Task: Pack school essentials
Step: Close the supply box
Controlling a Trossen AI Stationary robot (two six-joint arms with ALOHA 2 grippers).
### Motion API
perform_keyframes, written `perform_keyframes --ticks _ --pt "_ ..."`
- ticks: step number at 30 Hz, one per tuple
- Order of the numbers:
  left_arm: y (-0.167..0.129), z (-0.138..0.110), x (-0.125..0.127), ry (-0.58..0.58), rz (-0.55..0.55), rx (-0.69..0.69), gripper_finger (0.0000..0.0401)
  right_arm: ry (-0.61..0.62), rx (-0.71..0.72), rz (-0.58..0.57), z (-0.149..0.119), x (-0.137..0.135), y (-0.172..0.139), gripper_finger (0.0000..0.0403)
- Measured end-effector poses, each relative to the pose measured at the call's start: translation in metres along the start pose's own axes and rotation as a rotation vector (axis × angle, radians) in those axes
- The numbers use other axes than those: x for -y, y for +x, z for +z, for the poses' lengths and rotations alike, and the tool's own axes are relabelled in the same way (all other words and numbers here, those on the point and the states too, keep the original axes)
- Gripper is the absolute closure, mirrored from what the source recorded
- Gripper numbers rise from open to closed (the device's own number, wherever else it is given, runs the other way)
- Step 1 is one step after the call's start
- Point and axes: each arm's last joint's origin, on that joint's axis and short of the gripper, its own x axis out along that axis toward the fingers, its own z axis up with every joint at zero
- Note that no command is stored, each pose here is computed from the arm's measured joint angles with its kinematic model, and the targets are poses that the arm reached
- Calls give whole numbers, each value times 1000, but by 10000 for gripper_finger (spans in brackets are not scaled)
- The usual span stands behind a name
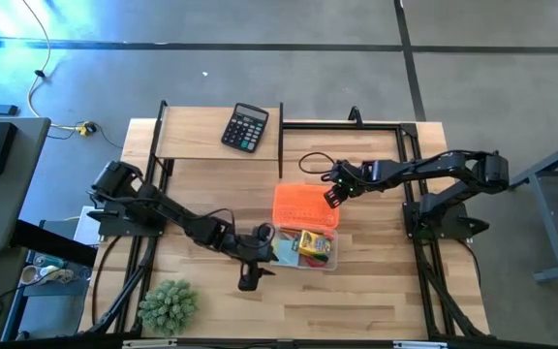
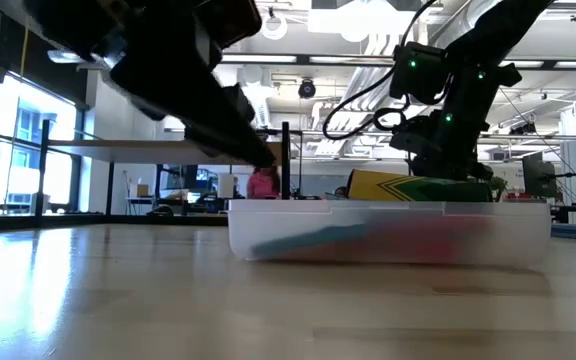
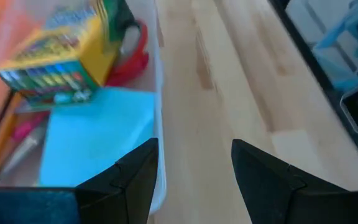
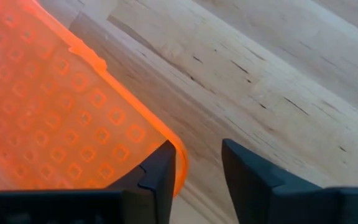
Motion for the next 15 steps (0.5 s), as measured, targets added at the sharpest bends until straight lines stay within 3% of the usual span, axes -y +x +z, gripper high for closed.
perform_keyframes --ticks 7,15 --pt "12 -8 1 19 5 -50 209 2 -2 2 0 0 0 321" --pt "12 -8 -5 23 99 -46 222 -4 2 12 1 -1 0 349"
